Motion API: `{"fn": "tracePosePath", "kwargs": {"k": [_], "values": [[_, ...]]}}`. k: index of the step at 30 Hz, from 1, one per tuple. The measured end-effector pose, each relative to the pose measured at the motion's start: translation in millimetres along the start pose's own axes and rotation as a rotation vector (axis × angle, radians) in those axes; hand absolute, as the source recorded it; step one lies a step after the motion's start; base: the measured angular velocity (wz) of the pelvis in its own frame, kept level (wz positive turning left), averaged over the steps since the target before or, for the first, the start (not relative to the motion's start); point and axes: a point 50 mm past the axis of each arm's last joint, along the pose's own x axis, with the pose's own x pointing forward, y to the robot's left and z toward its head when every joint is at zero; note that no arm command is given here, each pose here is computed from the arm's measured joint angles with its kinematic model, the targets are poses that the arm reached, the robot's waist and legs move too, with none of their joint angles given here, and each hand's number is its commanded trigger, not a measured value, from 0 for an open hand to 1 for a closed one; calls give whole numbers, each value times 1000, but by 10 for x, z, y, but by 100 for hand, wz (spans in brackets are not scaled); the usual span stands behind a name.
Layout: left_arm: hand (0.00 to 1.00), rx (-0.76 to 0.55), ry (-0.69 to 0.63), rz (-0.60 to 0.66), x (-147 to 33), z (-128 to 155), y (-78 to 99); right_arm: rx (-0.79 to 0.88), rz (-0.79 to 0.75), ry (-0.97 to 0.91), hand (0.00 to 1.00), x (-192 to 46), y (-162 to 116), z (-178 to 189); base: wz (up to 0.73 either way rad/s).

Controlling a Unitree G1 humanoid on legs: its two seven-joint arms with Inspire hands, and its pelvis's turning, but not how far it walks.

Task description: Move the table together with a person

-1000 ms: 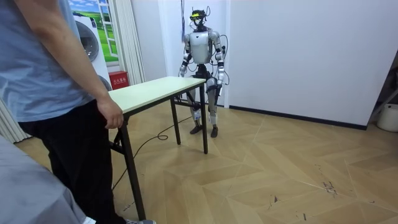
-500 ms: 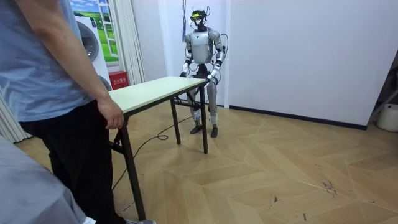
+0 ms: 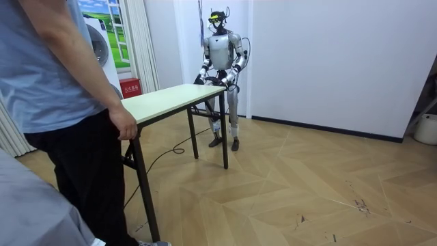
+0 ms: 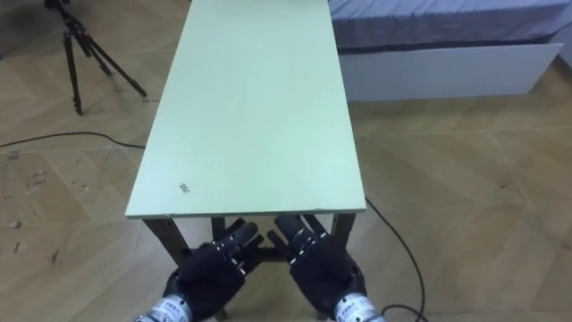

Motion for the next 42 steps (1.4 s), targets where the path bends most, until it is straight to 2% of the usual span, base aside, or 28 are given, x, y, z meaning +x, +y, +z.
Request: {"fn": "tracePosePath", "kwargs": {"k": [5,10,15,24,32,33,34,42], "values": [[0,4,-51,9,43,205,-61,45,-18,-12,0,34,21,70,-1],[0,-7,-118,62,25,371,-23,43,-46,-20,0,70,37,118,-1],[0,-103,-210,129,7,579,9,57,-84,-39,0,101,47,176,-4],[0,-294,-222,124,98,593,-97,117,-113,-83,0,95,33,256,0],[0,-305,-220,142,109,602,-104,157,-140,-90,0,123,76,257,0],[67,-307,-221,145,113,607,-109,158,-142,-91,52,129,85,261,0],[100,-310,-222,147,115,608,-110,160,-142,-91,100,132,88,261,0],[100,-345,-223,184,151,595,-135,213,-184,-98,100,165,102,270,0]]}}
